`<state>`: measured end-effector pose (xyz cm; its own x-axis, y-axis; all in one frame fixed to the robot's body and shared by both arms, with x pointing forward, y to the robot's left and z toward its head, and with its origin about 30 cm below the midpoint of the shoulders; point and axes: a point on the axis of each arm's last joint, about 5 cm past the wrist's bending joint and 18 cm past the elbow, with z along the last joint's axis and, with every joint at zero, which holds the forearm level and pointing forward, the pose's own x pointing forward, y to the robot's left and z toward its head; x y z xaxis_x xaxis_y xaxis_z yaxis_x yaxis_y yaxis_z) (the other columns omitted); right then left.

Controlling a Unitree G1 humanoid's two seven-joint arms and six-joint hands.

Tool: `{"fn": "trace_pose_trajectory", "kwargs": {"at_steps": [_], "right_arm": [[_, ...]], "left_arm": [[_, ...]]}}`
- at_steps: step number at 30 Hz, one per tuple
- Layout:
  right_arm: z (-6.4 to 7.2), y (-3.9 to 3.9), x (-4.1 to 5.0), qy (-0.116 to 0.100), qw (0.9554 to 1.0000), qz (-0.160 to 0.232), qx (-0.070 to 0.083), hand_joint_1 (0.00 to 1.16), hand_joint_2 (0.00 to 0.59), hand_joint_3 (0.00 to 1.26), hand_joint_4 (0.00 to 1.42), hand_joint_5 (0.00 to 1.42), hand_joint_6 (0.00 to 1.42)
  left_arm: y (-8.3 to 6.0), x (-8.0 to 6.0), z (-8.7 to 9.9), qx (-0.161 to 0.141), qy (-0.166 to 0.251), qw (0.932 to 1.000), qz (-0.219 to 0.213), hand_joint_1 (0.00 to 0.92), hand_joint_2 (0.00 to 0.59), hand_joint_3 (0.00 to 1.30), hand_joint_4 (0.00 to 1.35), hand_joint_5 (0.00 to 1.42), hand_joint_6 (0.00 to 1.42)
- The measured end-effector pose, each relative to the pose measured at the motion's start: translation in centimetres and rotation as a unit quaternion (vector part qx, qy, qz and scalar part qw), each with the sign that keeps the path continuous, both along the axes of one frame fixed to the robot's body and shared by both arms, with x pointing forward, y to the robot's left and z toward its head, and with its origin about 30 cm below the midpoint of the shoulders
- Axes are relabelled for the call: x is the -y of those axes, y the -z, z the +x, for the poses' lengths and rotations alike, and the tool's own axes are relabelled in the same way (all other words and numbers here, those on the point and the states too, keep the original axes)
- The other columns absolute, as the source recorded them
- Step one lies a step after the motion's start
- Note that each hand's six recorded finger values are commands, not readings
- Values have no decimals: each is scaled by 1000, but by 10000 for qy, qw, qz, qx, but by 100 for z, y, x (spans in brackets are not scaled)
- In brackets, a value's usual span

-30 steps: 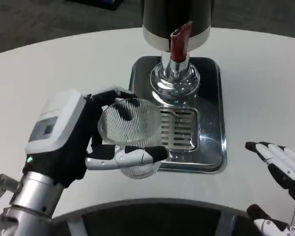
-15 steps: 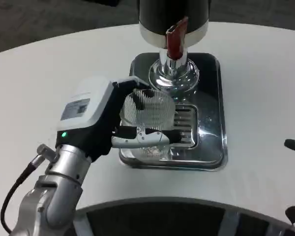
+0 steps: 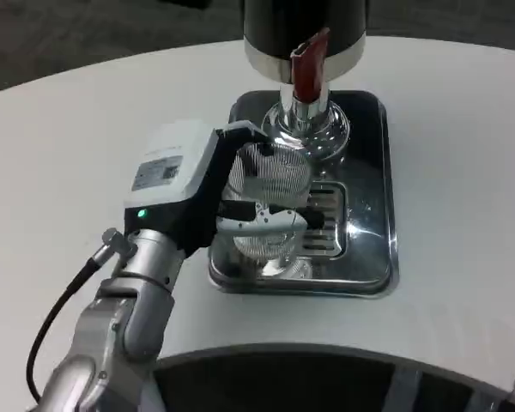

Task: Grasp the cup under the faucet to collect the drink, then remove the cup.

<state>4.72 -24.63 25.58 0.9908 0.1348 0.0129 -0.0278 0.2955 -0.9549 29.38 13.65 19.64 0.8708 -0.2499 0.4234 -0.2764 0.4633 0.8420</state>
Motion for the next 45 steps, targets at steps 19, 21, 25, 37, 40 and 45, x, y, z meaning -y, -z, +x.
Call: {"fn": "trace_pose_trajectory", "kwargs": {"at_steps": [19,21,25,37,40,45], "right_arm": [[-175,-85,97,345,9993,95,-64,459,466,34,0,0,0],[-182,-86,99,371,9992,95,-68,459,466,34,0,0,0],[-185,-85,101,372,9992,130,-56,459,466,35,0,0,0],[-182,-80,105,332,9990,287,43,460,466,49,0,0,0],[-181,-80,105,336,9990,289,61,460,466,52,0,0,0],[-180,-81,105,322,9990,303,75,460,466,53,0,0,0]], "left_arm": [[-23,351,291,299,78,9993,213,685,0,932,1020,1149,1424],[-21,357,289,313,84,9992,220,671,0,912,991,1129,1424],[-20,359,267,366,77,9989,266,647,0,876,891,1041,1413],[-36,209,211,520,-205,9971,510,396,31,661,391,637,1119],[-50,186,212,449,-272,9970,566,320,60,598,306,546,1033],[-70,186,212,341,-259,9969,657,294,75,505,236,473,953]]}}
